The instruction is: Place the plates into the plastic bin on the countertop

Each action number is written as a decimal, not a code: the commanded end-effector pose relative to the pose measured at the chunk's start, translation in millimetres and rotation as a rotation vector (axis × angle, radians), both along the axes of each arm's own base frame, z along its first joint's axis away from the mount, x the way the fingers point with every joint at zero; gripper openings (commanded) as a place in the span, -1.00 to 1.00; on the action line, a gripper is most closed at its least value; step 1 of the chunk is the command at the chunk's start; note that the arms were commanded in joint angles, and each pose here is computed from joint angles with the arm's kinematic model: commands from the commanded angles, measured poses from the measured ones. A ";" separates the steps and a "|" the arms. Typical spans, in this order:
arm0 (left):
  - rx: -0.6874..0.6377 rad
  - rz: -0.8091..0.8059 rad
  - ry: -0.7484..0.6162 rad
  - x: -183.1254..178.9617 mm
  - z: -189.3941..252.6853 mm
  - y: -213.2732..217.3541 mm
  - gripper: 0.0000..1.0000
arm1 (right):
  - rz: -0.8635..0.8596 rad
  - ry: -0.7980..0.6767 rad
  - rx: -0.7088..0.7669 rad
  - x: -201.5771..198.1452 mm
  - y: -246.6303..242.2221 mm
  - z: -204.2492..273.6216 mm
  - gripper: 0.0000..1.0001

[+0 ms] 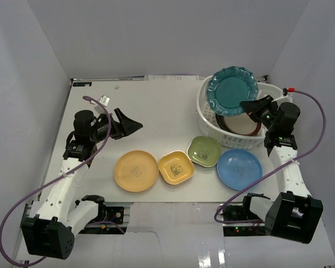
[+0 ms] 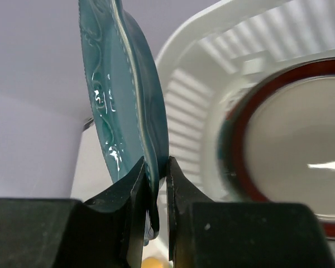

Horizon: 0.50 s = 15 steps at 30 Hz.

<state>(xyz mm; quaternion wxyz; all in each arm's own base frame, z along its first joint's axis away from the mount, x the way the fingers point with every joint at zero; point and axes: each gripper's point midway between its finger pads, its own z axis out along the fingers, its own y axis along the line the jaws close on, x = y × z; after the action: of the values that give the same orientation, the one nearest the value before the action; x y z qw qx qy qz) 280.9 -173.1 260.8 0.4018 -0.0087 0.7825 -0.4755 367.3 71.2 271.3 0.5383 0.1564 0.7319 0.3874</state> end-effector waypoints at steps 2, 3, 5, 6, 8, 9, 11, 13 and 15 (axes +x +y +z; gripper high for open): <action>0.243 0.243 0.052 -5.9 -44.5 47.8 0.74 | -0.174 -0.038 -0.054 2.1 -45.1 14.8 -0.85; 0.249 0.286 0.064 -10.0 -48.5 54.4 0.75 | -0.238 -0.002 -0.069 2.7 -57.5 1.3 -0.85; 0.294 0.407 0.100 -12.1 -60.2 75.1 0.75 | -0.304 0.026 -0.101 1.8 -72.7 -14.0 -0.85; 0.313 0.450 0.125 -13.5 -67.5 82.8 0.76 | -0.315 0.036 -0.106 2.9 -76.1 -18.0 -0.85; 0.362 0.566 0.198 -17.1 -86.9 103.3 0.79 | -0.315 0.075 -0.103 7.3 -81.6 -31.6 -0.85; 0.381 0.605 0.224 -19.3 -92.6 110.6 0.80 | -0.312 0.084 -0.100 9.8 -82.8 -33.7 -0.85; 0.434 0.720 0.301 -26.3 -107.4 131.4 0.80 | -0.321 0.115 -0.098 13.8 -86.9 -44.3 -0.85; 0.474 0.756 0.374 -35.6 -121.7 139.7 0.80 | -0.332 0.131 -0.103 14.7 -89.9 -50.7 -0.84; 0.496 0.794 0.426 -41.1 -131.4 146.1 0.81 | -0.353 0.150 -0.108 13.6 -94.1 -59.0 -0.81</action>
<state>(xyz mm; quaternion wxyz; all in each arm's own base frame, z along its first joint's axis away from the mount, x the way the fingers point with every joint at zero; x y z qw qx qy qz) 256.6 -56.6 153.0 0.4001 -0.2485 0.8679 -0.1579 358.4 -13.9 161.8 0.4626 0.3108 0.7991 0.2256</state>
